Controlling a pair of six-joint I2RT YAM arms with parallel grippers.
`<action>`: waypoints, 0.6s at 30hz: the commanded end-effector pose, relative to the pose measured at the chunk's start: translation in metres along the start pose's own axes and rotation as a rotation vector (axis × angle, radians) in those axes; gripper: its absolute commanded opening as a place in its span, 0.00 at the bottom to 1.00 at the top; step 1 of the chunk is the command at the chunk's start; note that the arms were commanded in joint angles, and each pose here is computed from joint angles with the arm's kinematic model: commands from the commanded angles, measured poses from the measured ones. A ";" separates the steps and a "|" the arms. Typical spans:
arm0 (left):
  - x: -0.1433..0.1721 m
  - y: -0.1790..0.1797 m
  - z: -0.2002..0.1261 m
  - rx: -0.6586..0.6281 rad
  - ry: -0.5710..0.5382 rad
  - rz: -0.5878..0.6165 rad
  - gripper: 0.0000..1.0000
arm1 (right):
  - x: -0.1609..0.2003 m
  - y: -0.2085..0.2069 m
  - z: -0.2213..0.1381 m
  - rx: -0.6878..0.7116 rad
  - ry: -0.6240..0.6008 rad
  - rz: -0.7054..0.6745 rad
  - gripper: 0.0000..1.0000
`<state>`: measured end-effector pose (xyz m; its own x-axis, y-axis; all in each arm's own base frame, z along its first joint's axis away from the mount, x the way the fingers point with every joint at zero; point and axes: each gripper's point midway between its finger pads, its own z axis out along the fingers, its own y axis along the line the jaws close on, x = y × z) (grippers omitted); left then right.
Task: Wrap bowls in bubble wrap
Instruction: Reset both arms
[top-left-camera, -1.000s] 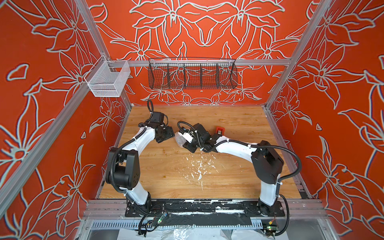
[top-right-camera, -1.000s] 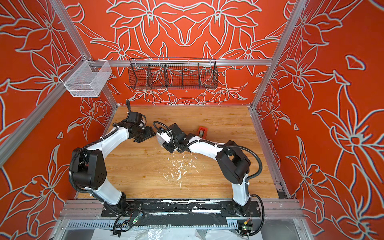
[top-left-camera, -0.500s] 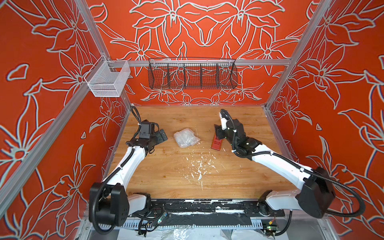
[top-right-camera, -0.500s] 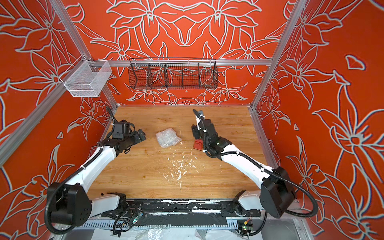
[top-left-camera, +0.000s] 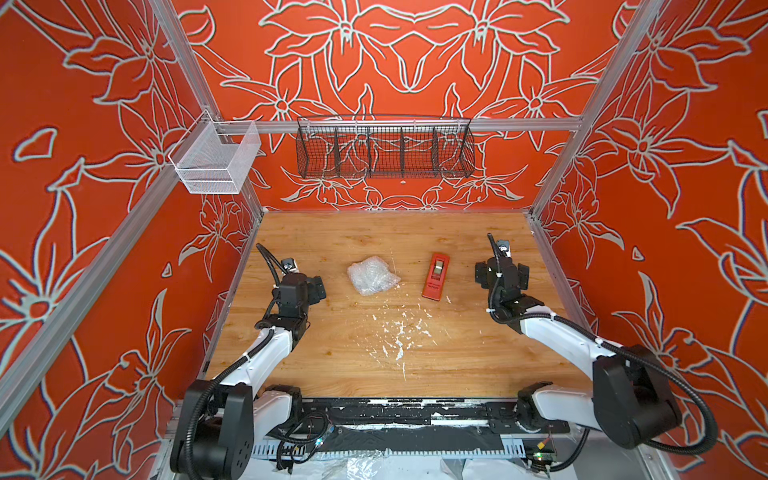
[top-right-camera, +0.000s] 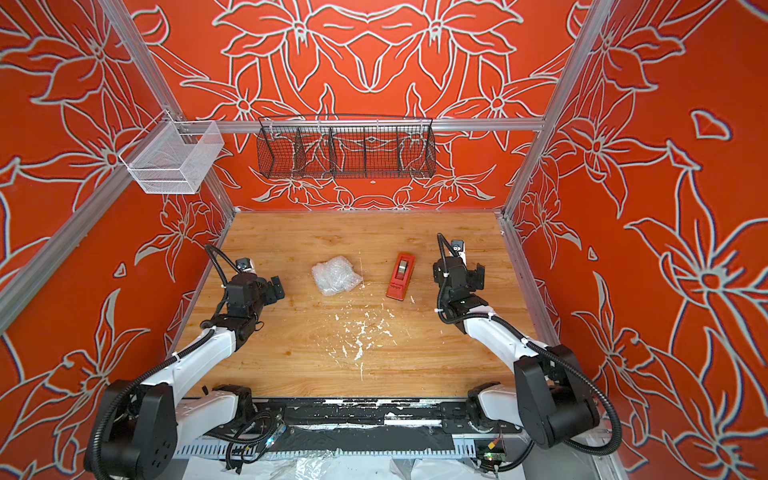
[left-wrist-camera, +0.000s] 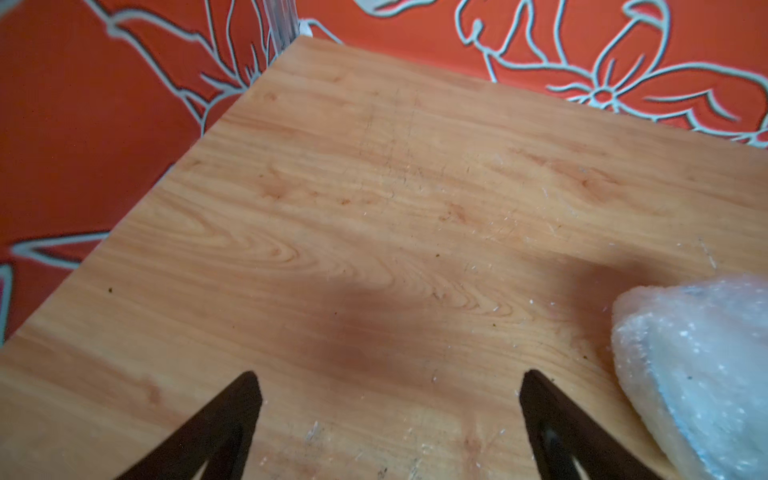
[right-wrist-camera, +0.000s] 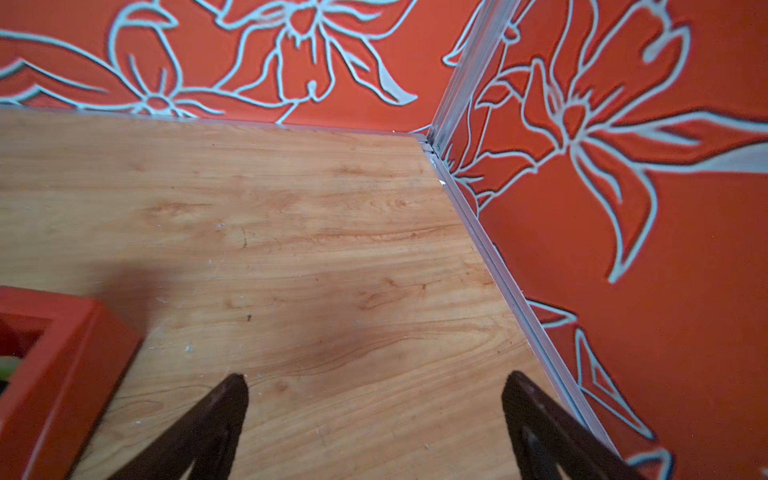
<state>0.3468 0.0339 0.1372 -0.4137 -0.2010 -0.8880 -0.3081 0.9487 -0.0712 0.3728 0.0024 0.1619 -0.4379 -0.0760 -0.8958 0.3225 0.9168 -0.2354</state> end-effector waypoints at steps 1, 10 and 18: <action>-0.015 -0.005 -0.007 0.037 -0.096 0.066 0.97 | 0.010 -0.010 0.003 0.038 -0.008 -0.026 0.98; 0.023 0.009 0.004 -0.016 -0.064 0.060 0.97 | 0.038 -0.025 0.011 -0.028 -0.061 0.049 0.98; 0.039 -0.001 0.032 -0.009 0.002 0.112 0.97 | 0.059 0.002 0.023 -0.177 -0.126 0.036 0.97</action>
<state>0.3408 0.0347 0.0681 -0.5017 -0.1167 -0.8571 -0.2744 0.9612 0.0298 0.3414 -0.0247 0.0720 -0.4393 -0.0683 -0.8957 0.2444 0.9504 -0.1923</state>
